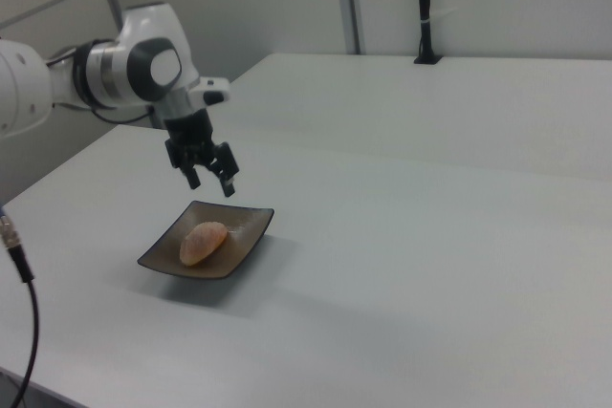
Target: Bread is placed on a ceramic plate
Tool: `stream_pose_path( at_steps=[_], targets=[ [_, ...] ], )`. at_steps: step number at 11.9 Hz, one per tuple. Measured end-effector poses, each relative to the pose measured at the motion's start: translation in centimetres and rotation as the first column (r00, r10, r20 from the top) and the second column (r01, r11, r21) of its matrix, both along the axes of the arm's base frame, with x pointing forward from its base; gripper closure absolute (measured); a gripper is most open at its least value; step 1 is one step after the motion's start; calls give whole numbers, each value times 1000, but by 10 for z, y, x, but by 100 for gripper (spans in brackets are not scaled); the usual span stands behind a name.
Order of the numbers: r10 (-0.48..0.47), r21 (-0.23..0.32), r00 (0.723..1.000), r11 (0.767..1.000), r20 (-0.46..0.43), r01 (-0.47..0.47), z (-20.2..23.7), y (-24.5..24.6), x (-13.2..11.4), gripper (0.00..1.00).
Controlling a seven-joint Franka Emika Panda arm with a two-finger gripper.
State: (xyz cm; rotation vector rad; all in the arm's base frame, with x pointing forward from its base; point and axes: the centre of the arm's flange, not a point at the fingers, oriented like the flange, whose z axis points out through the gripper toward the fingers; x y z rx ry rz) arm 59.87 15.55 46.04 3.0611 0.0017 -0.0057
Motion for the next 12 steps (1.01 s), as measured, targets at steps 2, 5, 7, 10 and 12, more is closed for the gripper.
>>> stream_pose_path(
  at_steps=[2, 5, 7, 10, 12],
  targets=[
    [1, 2, 1000, 1000, 16, -1, 49, -46, -9, 0],
    [4, 68, 999, 998, 41, -6, 107, -101, -32, 0],
    [6, 104, 1000, 995, 22, -9, 118, -122, -41, 0],
    [16, 107, 1000, 994, 15, -18, 115, -122, -40, 0],
    [20, 107, 1000, 994, 15, -22, 115, -121, -40, 0]
  ],
)
